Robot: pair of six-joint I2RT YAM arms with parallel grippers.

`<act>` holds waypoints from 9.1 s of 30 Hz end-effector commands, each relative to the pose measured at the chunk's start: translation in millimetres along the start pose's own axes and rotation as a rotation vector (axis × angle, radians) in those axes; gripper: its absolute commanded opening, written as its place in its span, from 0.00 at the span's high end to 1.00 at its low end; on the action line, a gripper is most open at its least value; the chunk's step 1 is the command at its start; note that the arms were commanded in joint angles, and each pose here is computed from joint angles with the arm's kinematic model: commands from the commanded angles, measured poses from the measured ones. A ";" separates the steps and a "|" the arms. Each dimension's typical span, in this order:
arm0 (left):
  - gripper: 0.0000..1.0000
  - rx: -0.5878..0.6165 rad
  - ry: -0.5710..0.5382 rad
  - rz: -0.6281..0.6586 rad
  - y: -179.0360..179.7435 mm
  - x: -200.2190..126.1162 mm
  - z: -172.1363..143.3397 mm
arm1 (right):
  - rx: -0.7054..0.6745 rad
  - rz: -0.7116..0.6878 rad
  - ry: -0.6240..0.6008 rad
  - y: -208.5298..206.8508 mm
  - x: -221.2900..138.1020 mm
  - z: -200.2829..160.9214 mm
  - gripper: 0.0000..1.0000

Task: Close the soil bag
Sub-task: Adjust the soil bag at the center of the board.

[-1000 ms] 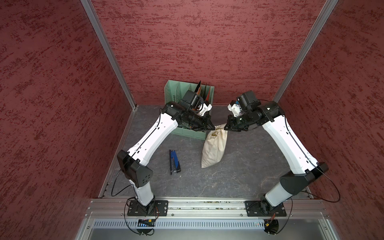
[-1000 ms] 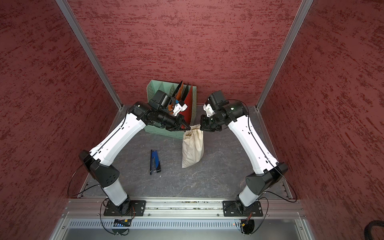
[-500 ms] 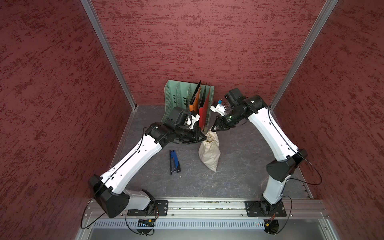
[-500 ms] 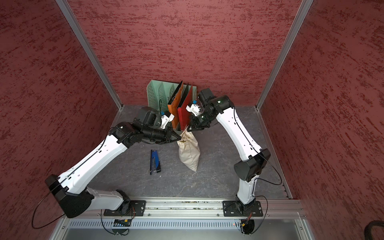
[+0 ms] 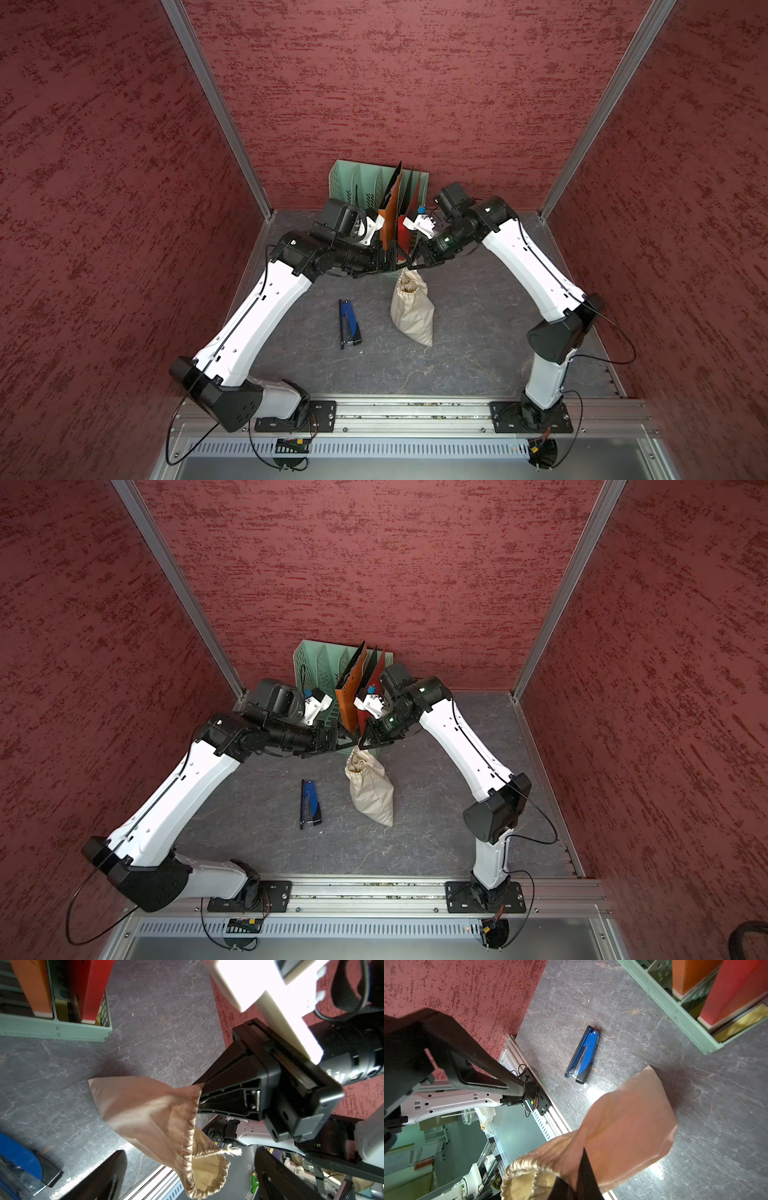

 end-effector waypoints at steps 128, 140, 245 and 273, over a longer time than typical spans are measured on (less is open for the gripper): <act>0.97 -0.095 0.080 -0.109 -6.2 32.5 31.4 | 0.203 -0.641 -0.477 14.8 -108.6 -34.7 1.00; 0.98 -0.103 0.154 -0.119 8.3 69.8 -7.1 | 0.377 -0.533 -0.403 -1.5 -69.1 -105.0 1.00; 0.99 -0.103 0.205 -0.084 7.8 72.5 6.4 | 0.351 -0.361 -0.739 -4.0 -109.3 -88.3 0.92; 0.99 -0.065 0.290 -0.099 -9.9 113.5 15.2 | 0.494 -0.491 -0.757 -33.4 -109.9 -116.8 0.77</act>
Point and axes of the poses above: each gripper's point midway between its finger pads, its own x axis out along the fingers, its own y axis along the line the jaws close on, z = x × y, the point moved 9 cm from there along -x, back along the fingers, and after that the axes turned 10 degrees about -x, right-handed, at the moved point
